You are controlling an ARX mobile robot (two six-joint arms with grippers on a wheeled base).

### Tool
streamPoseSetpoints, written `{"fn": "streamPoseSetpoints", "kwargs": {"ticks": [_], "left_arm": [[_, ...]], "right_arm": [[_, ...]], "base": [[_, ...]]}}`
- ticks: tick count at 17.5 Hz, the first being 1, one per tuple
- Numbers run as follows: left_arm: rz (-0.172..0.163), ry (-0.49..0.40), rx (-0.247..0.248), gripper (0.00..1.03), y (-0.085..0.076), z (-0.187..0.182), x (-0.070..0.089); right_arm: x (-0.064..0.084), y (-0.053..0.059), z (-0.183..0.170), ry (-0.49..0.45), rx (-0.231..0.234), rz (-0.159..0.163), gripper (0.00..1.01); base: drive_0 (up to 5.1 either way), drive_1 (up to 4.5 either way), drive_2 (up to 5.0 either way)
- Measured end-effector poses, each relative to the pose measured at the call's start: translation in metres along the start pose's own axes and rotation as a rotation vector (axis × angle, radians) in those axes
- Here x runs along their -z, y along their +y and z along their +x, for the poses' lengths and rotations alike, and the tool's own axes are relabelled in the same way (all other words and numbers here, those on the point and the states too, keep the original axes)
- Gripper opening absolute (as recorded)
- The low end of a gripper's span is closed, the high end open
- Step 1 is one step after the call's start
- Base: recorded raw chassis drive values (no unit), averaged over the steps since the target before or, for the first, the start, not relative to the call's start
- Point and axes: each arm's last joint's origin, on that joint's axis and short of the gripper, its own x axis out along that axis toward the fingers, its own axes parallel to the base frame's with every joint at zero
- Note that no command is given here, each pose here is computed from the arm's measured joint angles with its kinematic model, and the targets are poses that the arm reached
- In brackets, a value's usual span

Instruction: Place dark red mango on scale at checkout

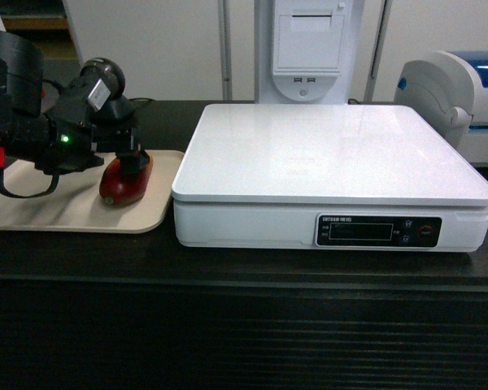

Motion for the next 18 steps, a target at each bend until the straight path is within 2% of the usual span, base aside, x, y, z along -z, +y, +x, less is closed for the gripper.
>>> {"fn": "streamPoseSetpoints", "kwargs": {"ticks": [5, 8, 10, 13, 18], "left_arm": [[-0.01, 0.045, -0.014, 0.98, 0.005, 0.015, -0.003], [-0.013, 0.104, -0.016, 0.98, 0.003, 0.022, 0.004], [-0.012, 0.11, -0.011, 0.97, 0.002, 0.023, 0.004], [0.001, 0.108, -0.011, 0.71, 0.002, 0.022, 0.002], [0.015, 0.096, -0.025, 0.67, 0.0, 0.011, -0.002]], "right_arm": [[0.0, 0.0, 0.0, 0.0, 0.0, 0.0, 0.98], [0.0, 0.0, 0.0, 0.0, 0.0, 0.0, 0.98], [0.0, 0.0, 0.0, 0.0, 0.0, 0.0, 0.98], [0.0, 0.0, 0.0, 0.0, 0.0, 0.0, 0.98], [0.0, 0.0, 0.0, 0.0, 0.0, 0.0, 0.98]], "base": [[0.0, 0.0, 0.0], [0.0, 0.0, 0.0], [0.0, 0.0, 0.0], [0.0, 0.0, 0.0], [0.0, 0.0, 0.0]]}}
